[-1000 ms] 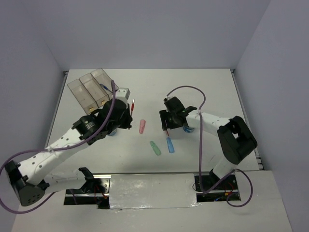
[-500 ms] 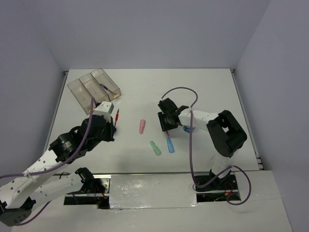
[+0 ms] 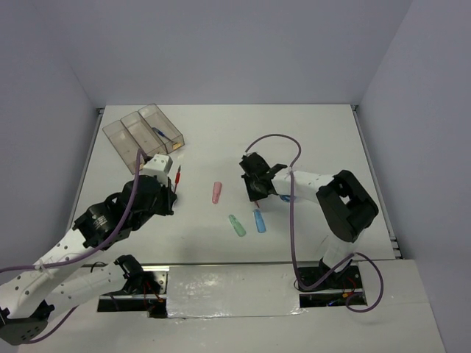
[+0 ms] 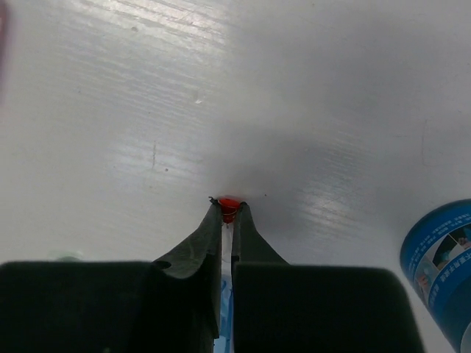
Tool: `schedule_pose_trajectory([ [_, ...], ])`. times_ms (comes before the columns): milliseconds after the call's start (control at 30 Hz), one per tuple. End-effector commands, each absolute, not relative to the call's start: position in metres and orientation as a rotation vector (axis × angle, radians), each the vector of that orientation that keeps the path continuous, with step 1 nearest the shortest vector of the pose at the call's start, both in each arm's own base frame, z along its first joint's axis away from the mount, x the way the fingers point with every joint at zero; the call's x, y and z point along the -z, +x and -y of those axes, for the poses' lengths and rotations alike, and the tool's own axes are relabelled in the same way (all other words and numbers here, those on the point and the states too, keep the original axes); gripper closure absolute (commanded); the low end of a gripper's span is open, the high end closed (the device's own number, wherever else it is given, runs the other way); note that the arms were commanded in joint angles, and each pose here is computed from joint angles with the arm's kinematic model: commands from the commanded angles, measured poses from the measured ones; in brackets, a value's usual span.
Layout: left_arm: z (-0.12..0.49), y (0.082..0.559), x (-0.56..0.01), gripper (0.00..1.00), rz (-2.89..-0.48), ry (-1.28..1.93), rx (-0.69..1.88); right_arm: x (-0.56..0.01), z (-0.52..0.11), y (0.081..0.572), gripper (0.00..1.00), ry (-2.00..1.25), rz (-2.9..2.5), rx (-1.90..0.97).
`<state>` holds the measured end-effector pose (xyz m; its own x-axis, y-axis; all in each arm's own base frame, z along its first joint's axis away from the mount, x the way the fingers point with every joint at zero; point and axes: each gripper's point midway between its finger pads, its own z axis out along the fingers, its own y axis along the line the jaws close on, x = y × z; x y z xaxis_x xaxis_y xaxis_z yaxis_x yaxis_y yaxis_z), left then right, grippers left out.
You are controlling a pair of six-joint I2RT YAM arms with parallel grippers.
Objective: Sort the stationery into containers
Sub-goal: Close the pen cap on the pen.
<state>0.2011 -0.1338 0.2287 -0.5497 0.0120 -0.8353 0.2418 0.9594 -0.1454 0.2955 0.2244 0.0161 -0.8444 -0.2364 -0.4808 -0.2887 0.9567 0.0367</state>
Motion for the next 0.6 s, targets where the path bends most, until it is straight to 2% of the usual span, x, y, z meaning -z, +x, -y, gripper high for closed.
schedule_pose_trajectory([
  [0,0.136,0.205,-0.237,1.00,-2.098,0.170,0.315,-0.007,-0.231,0.273,1.00,-0.410,-2.681,-0.210],
  [367,0.142,0.202,-0.243,1.00,-2.070,0.194,0.375,-0.090,-0.254,0.332,1.00,-0.240,-2.370,-0.326],
  [567,0.139,0.200,-0.249,1.00,-2.043,0.178,0.394,-0.126,-0.263,0.346,1.00,-0.163,-2.262,-0.404],
])
